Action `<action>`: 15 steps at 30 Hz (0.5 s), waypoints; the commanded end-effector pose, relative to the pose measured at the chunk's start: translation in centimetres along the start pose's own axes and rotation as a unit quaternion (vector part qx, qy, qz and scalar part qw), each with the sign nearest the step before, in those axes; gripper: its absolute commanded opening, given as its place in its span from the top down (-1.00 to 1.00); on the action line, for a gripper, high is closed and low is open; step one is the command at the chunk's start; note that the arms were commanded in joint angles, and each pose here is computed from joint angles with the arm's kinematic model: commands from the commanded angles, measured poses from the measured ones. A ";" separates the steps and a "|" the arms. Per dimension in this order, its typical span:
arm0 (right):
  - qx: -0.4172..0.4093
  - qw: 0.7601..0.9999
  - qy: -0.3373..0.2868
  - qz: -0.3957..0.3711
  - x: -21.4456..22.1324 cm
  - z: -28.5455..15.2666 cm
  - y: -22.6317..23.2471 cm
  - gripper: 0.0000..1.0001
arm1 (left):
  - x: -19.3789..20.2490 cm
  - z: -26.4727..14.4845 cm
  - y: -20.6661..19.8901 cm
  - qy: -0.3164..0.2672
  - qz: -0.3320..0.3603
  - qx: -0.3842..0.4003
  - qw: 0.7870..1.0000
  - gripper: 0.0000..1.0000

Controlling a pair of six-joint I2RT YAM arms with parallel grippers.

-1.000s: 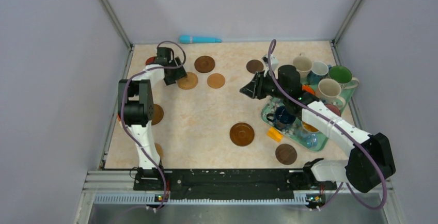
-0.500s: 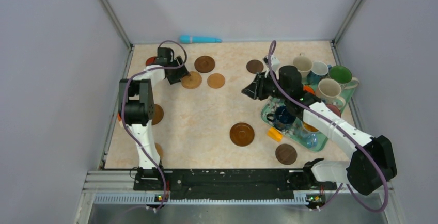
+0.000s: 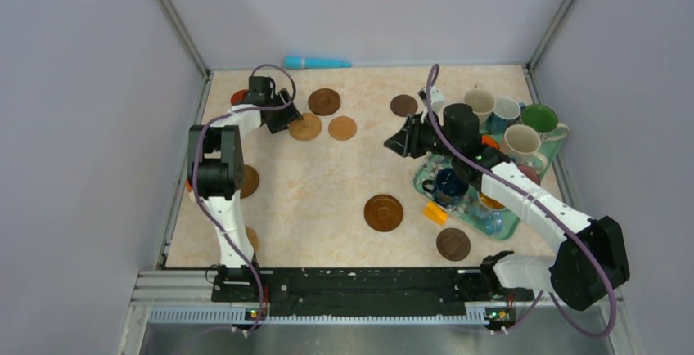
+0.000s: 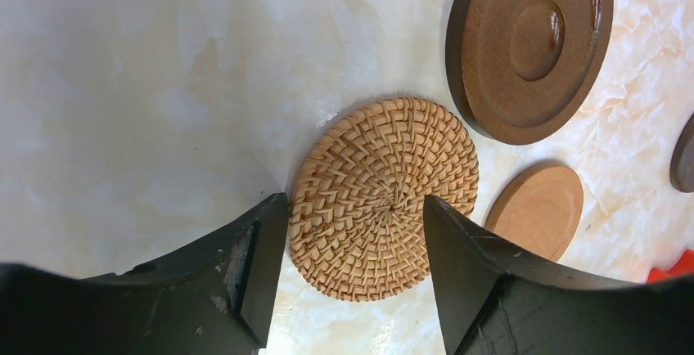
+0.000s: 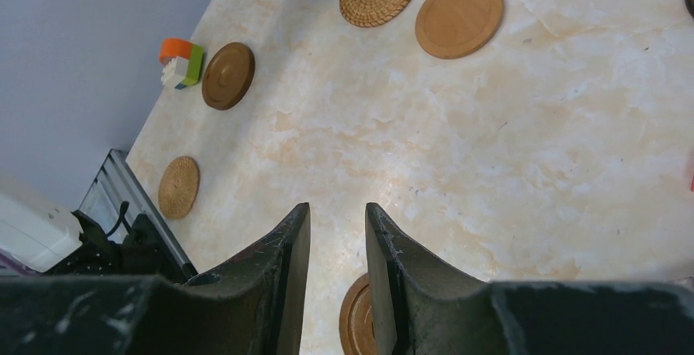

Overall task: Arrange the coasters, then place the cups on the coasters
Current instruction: Move the coaster to the center of the board.

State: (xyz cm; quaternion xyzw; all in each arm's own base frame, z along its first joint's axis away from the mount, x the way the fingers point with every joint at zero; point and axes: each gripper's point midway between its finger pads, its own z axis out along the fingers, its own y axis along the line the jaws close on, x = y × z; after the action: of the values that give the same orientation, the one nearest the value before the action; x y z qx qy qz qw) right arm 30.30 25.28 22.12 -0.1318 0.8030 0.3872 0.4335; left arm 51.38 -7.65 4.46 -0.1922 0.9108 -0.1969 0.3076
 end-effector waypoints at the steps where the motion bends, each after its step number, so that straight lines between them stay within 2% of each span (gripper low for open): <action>1: -0.007 0.999 -0.035 -0.017 -2.6 -0.6 0.8 0.37 | -0.1 -0.4 -0.6 -0.004 0.001 0.013 1.000 -0.33; 8: 0.013 0.999 -0.037 0.006 -2.6 -0.1 0.0 0.38 | -0.9 -2.1 -1.8 -0.009 0.008 0.023 1.000 -0.33; 15: 0.093 0.993 -0.047 0.063 -2.5 0.5 -3.1 0.41 | -3.6 -8.0 -4.9 -0.037 0.014 0.037 0.999 -0.37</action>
State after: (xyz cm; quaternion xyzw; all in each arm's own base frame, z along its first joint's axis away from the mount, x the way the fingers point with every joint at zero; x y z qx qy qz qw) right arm 31.49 24.45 21.76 -0.0830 0.8144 0.3700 0.4392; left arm 50.03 -7.80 5.99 -0.1927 0.9150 -0.1987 0.2936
